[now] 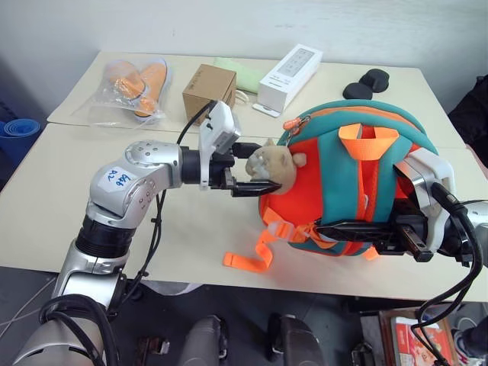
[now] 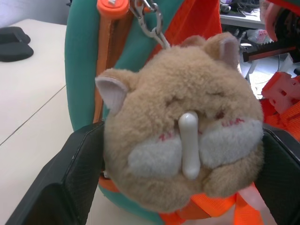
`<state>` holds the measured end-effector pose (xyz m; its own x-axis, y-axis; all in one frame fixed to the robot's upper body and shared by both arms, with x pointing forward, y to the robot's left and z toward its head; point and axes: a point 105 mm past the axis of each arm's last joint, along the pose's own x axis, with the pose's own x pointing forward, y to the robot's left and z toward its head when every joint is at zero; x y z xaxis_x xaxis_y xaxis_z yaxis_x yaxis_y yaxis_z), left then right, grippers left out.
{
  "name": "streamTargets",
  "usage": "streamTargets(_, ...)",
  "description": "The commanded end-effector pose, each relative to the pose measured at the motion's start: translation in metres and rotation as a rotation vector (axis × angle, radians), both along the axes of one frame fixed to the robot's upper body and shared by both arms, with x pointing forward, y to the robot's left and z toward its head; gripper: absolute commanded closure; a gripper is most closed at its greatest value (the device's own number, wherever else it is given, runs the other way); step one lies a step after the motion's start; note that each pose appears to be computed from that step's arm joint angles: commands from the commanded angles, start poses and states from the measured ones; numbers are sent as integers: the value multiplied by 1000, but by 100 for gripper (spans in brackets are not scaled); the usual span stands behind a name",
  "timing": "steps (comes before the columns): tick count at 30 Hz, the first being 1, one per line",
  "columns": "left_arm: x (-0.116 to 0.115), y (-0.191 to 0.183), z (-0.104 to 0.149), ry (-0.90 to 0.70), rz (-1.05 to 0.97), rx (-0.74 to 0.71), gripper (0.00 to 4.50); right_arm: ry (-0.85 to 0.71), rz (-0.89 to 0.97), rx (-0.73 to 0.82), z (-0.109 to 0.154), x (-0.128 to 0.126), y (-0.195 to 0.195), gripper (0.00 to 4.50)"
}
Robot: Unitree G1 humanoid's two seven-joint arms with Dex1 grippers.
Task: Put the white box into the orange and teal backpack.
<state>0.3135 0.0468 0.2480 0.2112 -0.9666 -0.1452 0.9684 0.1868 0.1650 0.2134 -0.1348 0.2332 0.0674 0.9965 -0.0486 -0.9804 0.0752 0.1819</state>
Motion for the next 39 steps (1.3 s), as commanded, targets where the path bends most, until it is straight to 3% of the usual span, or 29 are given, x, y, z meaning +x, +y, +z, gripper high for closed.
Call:
streamTargets(1,-1,10,18,-48,-5,-47,108,-21,13,0,0,-5,3,450)
streamTargets(8,-4,21,19,-47,-2,-38,296,-16,-21,-6,-4,-3,-1,450)
streamTargets(13,-2,58,22,-76,55,30,343,-1,-54,-3,-8,-2,-10,450)
streamTargets(18,3,99,14,-62,166,141,346,16,-68,-23,-18,-6,-17,450)
streamTargets(20,1,109,-1,-63,177,217,346,14,-79,-28,-22,-6,-18,450)
streamTargets(22,2,121,-39,-116,182,416,346,6,-93,-22,-23,-3,-19,450)
streamTargets(24,1,120,-63,-132,161,490,346,2,-96,-19,-23,-2,-19,450)
streamTargets(29,19,75,-111,-230,141,531,346,-25,-83,-12,-20,1,-14,450)
streamTargets(35,18,62,-104,-163,151,398,346,-73,-134,-55,-23,12,-14,450)
streamTargets(39,1,88,-82,-33,156,279,215,-37,-169,-100,-23,18,-36,314)
